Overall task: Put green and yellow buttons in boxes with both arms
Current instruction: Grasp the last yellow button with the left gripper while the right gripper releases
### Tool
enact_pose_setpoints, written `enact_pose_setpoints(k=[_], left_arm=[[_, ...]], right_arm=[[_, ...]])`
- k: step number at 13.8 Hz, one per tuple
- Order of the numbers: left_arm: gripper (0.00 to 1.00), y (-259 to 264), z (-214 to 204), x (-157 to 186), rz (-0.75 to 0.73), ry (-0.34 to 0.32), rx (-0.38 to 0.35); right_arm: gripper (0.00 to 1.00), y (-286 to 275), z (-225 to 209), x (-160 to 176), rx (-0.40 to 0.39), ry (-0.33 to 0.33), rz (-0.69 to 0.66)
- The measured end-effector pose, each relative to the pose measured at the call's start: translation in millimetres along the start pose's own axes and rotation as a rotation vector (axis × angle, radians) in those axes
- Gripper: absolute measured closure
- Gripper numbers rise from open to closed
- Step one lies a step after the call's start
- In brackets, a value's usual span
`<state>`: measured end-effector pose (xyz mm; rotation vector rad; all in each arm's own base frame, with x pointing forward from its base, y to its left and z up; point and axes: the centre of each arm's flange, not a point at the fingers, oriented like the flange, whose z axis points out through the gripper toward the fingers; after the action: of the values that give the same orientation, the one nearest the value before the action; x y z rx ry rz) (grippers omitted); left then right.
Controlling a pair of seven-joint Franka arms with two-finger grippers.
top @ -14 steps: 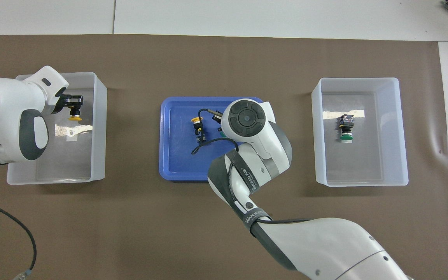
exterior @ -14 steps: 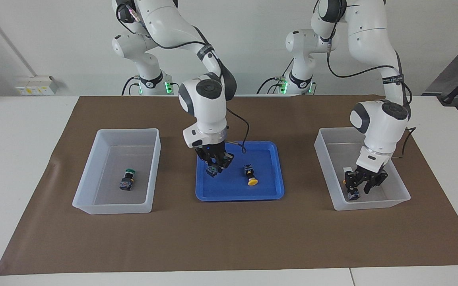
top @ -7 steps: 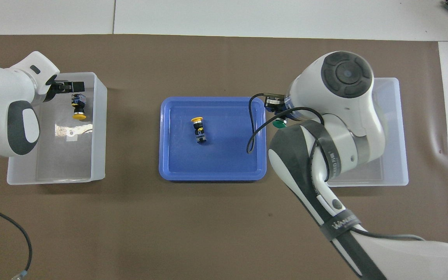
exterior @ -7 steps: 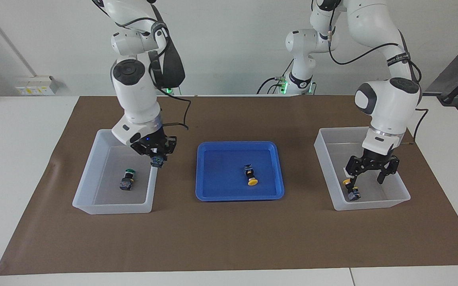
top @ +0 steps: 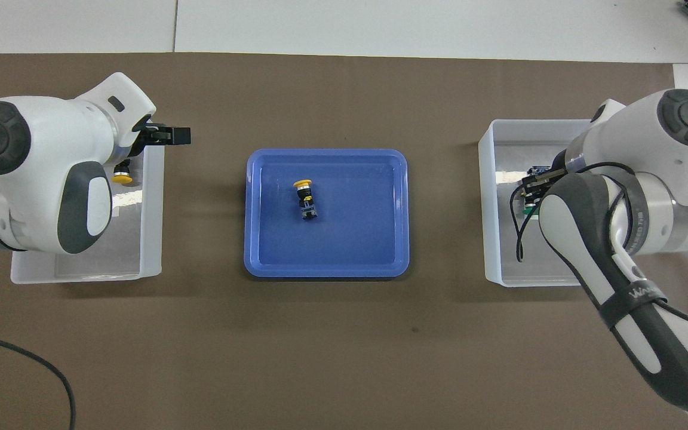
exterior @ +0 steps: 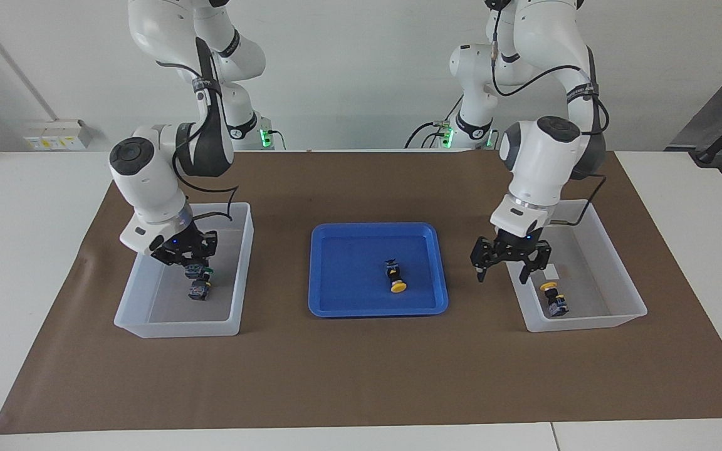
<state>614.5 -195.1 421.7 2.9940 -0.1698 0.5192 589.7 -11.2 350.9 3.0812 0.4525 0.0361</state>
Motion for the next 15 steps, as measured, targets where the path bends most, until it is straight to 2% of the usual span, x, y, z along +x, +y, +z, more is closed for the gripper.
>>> enact_pose_setpoints(k=[3, 6, 10, 11, 13, 14, 15], left_arm=[[0.00, 63.5, 18.4, -20.4, -0.003, -0.037, -0.027], [0.00, 122.0, 46.1, -48.7, -0.019, -0.085, -0.042], [0.00, 149.0, 91.0, -68.5, -0.047, -0.077, -0.060], [0.00, 149.6, 97.8, -71.5, -0.050, -0.078, -0.060], [0.04, 149.7, 104.0, -75.6, -0.054, -0.082, -0.058], [0.12, 149.5, 105.6, -77.8, -0.055, -0.087, -0.056], [0.26, 149.2, 107.3, -80.2, -0.056, -0.093, -0.053]], right_arm=[[0.60, 13.0, 19.6, -16.2, 0.000, -0.004, -0.032], [0.51, 11.8, 22.3, -18.8, -0.003, 0.008, -0.033], [0.05, -0.2, -4.9, -9.6, -0.008, 0.049, 0.051], [0.00, -5.0, -19.2, -5.5, -0.004, 0.052, 0.073], [0.00, -6.7, -57.3, 2.4, 0.000, 0.062, 0.114], [0.00, -5.7, -77.9, 4.4, 0.002, 0.070, 0.131], [0.00, -5.0, -100.0, 4.5, 0.003, 0.081, 0.149]])
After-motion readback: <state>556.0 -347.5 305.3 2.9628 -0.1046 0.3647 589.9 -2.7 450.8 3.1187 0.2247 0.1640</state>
